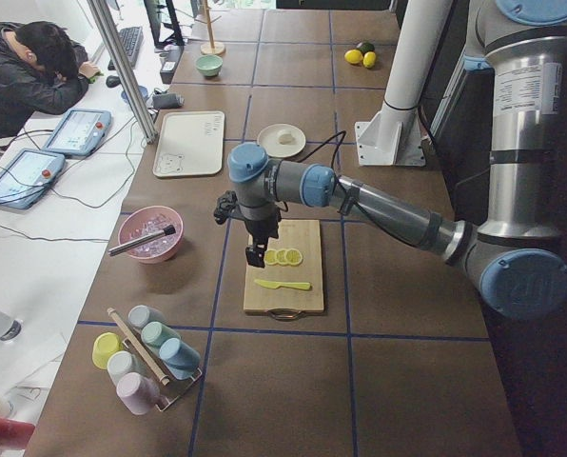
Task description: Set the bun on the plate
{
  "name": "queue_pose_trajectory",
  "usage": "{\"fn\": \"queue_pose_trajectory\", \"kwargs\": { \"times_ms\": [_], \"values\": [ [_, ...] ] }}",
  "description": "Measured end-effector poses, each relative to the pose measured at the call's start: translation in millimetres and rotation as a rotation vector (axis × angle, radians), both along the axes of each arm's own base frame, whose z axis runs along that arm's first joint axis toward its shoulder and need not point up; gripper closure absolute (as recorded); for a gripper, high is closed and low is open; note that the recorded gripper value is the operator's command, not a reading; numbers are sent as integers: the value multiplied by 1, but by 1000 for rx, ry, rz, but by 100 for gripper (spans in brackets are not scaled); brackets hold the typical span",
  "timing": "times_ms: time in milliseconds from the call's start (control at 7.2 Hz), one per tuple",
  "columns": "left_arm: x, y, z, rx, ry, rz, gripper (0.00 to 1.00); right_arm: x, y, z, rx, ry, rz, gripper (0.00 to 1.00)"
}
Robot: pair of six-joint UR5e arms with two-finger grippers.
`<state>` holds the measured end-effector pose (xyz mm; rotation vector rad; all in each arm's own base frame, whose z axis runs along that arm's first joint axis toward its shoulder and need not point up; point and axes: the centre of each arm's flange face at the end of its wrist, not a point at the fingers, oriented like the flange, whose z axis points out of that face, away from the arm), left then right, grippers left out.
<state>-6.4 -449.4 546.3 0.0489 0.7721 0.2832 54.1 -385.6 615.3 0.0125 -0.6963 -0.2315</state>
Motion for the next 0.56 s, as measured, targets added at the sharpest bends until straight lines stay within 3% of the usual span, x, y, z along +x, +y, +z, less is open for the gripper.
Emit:
{"fn": "queue_pose_trajectory", "kwargs": {
  "times_ms": [278, 556],
  "values": [
    [-61, 14, 63, -37, 15, -79, 0, 0, 2, 0, -2, 0, 1, 0],
    [-74, 30, 92, -54, 43, -112, 0, 1, 3, 1, -3, 0, 1, 0]
  ]
}}
